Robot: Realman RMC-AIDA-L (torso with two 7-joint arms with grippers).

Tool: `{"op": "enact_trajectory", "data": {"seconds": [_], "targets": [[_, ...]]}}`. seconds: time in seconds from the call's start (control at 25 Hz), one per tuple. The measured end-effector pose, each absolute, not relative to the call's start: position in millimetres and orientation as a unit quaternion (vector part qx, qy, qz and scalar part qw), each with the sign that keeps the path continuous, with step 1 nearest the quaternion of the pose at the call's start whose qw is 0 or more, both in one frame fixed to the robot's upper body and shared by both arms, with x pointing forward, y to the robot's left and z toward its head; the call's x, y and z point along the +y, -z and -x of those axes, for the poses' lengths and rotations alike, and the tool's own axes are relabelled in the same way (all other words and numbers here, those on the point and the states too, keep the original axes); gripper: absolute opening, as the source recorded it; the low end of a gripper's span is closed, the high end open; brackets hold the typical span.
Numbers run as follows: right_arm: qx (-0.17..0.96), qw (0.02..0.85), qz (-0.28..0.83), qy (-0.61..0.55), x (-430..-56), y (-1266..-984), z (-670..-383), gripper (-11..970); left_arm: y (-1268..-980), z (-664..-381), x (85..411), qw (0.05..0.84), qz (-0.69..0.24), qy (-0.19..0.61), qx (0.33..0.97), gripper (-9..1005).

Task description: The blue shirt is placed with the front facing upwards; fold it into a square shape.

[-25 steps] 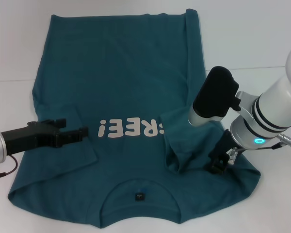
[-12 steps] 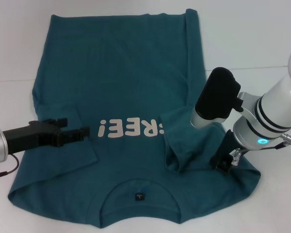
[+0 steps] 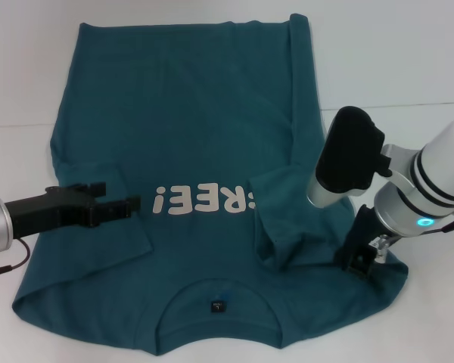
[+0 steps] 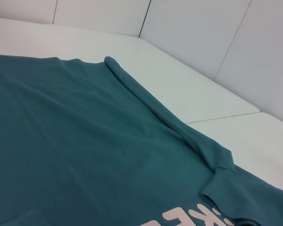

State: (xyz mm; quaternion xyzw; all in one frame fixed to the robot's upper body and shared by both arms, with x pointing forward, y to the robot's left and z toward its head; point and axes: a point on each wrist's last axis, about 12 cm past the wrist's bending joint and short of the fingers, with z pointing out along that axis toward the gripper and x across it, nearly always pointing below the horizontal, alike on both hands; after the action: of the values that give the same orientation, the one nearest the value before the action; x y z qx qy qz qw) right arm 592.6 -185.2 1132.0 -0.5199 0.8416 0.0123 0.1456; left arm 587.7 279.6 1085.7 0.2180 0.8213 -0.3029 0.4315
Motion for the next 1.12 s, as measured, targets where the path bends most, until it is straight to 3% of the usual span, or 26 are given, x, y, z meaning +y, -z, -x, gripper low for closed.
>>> {"op": "enact_trajectory", "data": {"seconds": [0.4, 0.6, 0.84, 1.12], "targets": [[0.837, 0.124, 0.532, -0.01, -188.9, -1132.7, -586.5, 2, -1086.9, -589.3, 279.1, 0.432, -0.218, 0.303, 0.821, 887], [0.849, 0.146, 0.503, -0.066, -188.5, -1144.9, -586.4, 3, -1089.5, -590.4, 281.4, 0.436, -0.213, 0.302, 0.82, 887], [0.867, 0.178, 0.433, -0.171, -206.6, -1161.4, -587.8, 222, -1098.2, -588.2, 290.0, 0.446, -0.205, 0.299, 0.818, 887], [0.881, 0.243, 0.291, -0.283, -275.0, -1163.2, -572.4, 504, -1111.8, -570.3, 321.5, 0.43, -0.147, 0.304, 0.837, 888]]}}
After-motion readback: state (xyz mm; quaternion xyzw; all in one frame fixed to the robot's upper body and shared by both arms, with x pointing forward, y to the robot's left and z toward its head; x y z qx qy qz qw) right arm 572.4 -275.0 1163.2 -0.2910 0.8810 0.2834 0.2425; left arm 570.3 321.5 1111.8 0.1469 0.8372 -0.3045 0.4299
